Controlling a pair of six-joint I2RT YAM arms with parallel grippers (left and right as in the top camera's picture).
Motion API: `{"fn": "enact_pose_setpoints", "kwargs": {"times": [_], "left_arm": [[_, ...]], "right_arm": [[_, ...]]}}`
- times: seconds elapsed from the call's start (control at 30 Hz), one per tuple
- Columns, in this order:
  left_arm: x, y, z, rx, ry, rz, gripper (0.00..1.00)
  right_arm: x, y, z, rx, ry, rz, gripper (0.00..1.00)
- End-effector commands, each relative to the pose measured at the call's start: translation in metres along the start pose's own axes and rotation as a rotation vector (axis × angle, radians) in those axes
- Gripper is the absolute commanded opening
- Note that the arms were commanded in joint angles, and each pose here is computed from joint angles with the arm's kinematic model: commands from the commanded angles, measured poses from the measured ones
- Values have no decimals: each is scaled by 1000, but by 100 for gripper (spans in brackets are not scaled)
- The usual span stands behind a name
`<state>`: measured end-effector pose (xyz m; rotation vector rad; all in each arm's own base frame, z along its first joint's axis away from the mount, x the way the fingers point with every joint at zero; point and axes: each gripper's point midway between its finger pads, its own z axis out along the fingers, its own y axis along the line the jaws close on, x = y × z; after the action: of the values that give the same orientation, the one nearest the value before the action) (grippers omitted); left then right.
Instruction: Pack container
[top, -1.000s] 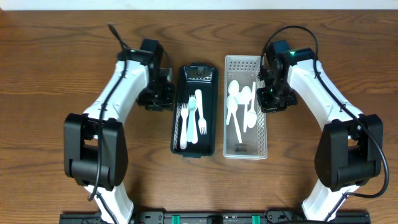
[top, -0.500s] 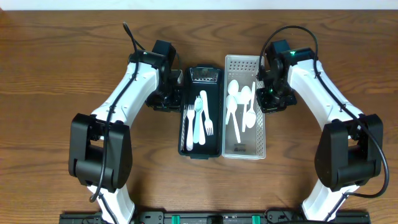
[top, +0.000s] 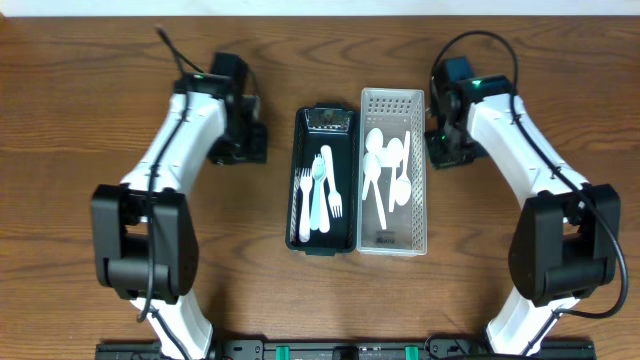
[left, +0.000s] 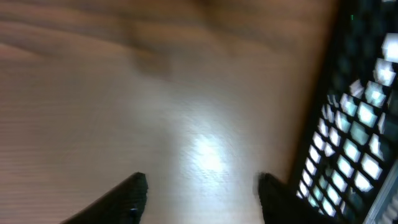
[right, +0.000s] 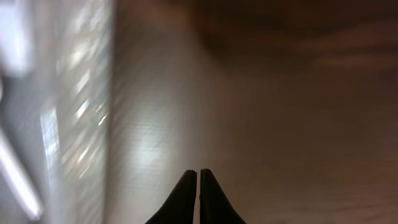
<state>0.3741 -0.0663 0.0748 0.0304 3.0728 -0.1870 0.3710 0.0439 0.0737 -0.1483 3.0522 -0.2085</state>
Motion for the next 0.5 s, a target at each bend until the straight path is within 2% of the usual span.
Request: {"fn": "enact_pose_setpoints", "kwargs": {"times": [0.0, 0.1, 0.2, 0.47], "left_arm": [[-18, 22, -30, -28, -107, -29, 71], [-22, 38, -52, -35, -170, -39, 85], [-20, 52, -82, -69, -243, -67, 91], [8, 53, -166, -124, -448, -43, 95]], "right_arm": [[-25, -32, -23, 82, -124, 109, 8], [-37, -43, -47, 75, -226, 159, 11], [-42, -51, -78, 68, -325, 186, 14], [-18, -59, -152, 27, -509, 242, 17]]}}
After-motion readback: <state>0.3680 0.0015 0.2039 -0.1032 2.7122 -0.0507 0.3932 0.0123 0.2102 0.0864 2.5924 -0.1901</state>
